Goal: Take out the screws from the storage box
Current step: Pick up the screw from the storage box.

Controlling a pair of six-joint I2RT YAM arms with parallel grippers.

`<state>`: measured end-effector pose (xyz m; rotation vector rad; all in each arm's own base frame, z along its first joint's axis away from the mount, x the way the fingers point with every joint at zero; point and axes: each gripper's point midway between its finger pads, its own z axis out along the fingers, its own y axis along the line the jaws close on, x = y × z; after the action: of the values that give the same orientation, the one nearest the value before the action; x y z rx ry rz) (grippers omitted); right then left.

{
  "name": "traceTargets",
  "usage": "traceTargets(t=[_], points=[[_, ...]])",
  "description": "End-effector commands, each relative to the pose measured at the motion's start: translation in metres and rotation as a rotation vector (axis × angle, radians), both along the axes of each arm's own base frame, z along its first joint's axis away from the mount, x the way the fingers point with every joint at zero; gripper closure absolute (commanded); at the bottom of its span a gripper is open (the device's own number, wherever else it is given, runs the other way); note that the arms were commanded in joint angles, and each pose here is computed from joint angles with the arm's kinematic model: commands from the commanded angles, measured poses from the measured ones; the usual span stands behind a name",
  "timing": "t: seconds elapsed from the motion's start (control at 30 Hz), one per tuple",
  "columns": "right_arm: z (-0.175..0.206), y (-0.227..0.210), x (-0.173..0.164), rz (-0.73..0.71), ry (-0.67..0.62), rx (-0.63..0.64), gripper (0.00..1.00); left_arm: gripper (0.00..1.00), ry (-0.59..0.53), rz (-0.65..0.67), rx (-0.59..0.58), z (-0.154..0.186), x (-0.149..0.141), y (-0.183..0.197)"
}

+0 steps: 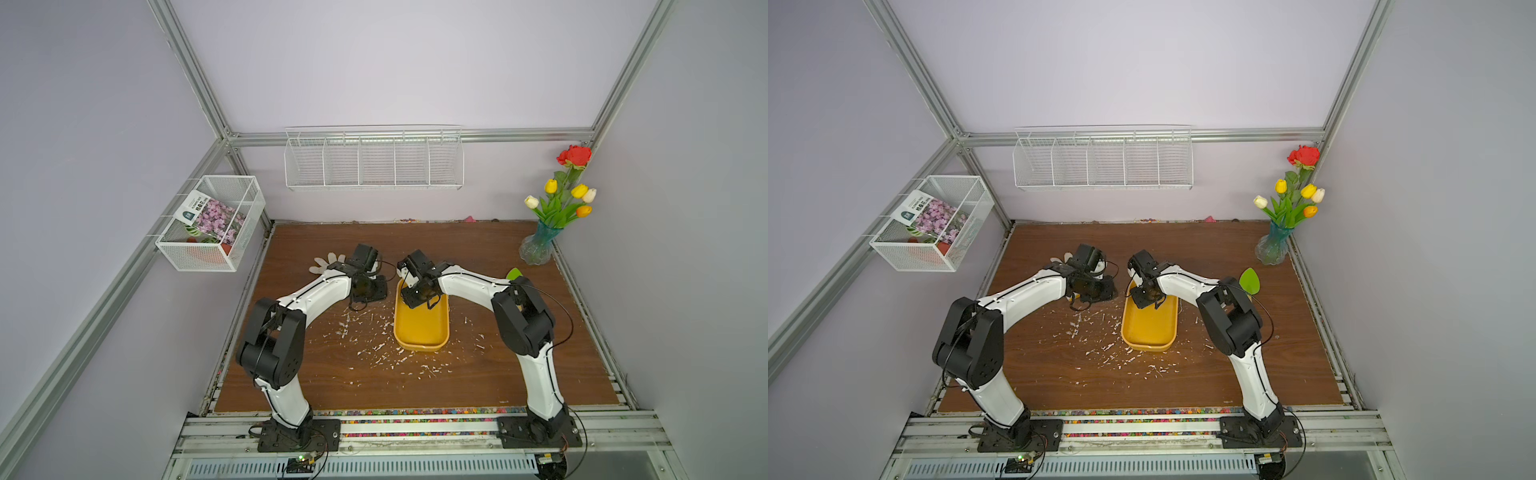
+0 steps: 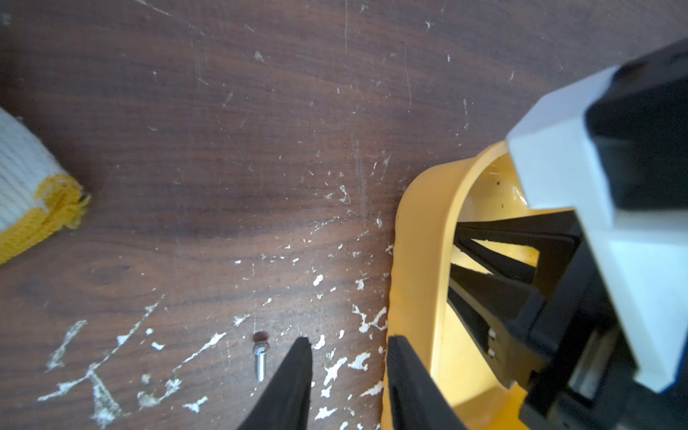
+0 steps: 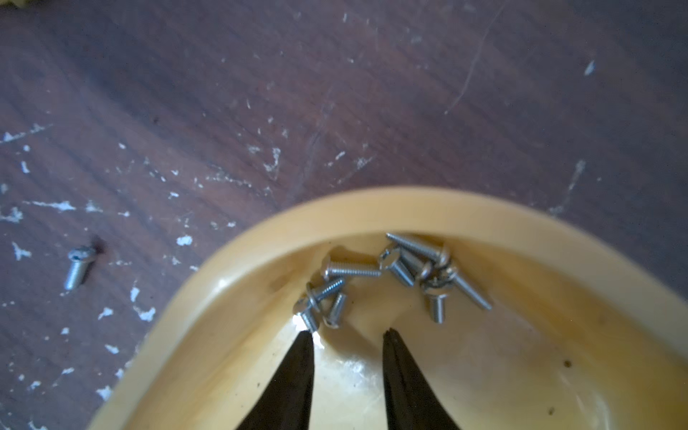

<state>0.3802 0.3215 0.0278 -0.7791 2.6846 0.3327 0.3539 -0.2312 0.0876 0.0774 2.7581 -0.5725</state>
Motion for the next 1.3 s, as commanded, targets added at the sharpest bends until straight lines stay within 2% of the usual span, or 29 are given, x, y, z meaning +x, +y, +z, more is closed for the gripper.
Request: traceTargets(t=[0.0,0.4,0.67,0.77,1.03,1.13,1.27], points=[[-0.012,0.004,-0.002,0.012,0.011,-0.026,0.65,0.61,0.01,-0.004,-0.006,-0.004,-0.001,-0.002],[-0.029,-0.004,-0.004,0.006,0.024,-0.075,0.72,0.61,0.016,-0.002,-0.003,-0.006,-0.001,-0.002],[-0.04,-0.021,-0.013,-0.009,0.04,-0.15,0.79,0.61,0.02,-0.003,-0.002,-0.007,-0.001,-0.003],[-0.042,-0.026,-0.017,-0.015,0.046,-0.16,0.85,0.61,0.019,-0.002,-0.002,-0.007,-0.001,-0.002],[-0.05,-0.033,-0.023,-0.02,0.065,-0.185,0.85,0.61,0.023,-0.006,-0.005,-0.007,0.0,-0.004],[-0.051,-0.035,-0.024,-0.022,0.069,-0.198,0.89,0.61,0.019,-0.004,-0.003,-0.007,0.0,-0.003],[-0.048,-0.036,-0.024,-0.037,0.063,-0.193,1.0,0.61,0.016,-0.005,-0.003,-0.005,0.0,-0.003]])
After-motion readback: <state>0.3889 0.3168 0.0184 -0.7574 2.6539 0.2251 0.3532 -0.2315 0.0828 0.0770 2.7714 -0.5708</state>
